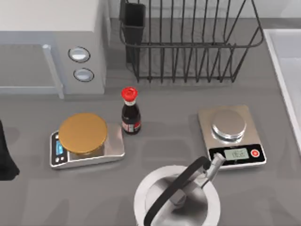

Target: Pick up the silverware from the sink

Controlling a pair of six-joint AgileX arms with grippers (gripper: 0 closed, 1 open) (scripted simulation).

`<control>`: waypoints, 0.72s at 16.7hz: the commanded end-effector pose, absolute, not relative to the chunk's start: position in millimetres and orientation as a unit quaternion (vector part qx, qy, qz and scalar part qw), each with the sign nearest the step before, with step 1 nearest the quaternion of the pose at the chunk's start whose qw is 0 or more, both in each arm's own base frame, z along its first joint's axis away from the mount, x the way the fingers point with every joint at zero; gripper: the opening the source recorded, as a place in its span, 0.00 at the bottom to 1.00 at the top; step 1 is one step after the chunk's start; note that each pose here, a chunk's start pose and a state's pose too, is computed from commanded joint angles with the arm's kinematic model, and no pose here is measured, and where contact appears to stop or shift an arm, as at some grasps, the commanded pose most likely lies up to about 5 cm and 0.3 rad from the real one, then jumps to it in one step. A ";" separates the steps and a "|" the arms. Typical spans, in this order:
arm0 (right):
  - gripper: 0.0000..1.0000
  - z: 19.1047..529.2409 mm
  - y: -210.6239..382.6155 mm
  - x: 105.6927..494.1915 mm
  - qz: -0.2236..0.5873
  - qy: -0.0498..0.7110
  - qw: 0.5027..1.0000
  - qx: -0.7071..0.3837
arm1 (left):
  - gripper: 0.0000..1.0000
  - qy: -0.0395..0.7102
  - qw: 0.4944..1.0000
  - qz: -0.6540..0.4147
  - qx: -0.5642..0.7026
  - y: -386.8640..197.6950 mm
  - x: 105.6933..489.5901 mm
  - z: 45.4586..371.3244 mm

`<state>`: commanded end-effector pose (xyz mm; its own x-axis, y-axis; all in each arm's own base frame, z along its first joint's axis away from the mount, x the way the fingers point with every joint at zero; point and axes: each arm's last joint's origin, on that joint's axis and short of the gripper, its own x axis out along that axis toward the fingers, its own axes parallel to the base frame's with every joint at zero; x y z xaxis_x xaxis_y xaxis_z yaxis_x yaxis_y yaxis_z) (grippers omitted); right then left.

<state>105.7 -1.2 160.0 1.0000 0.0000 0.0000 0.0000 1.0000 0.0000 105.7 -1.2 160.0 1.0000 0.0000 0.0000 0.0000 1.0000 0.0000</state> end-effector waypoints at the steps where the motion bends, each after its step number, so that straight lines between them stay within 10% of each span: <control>1: 1.00 160.0 -1.2 105.7 0.000 0.000 1.000 0.000 | 1.00 0.000 1.000 0.000 0.000 -1.2 105.7 160.0; 12: 1.00 216.4 -4.2 120.5 -0.013 0.108 0.994 -0.011 | 1.00 0.000 1.000 0.000 0.000 -1.2 105.7 160.0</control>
<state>120.5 -4.2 216.4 0.9762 -0.0288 -0.2150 0.0240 0.9994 -0.0247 105.7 -1.2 160.0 1.0000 0.0000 0.0000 0.0000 1.0000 0.0000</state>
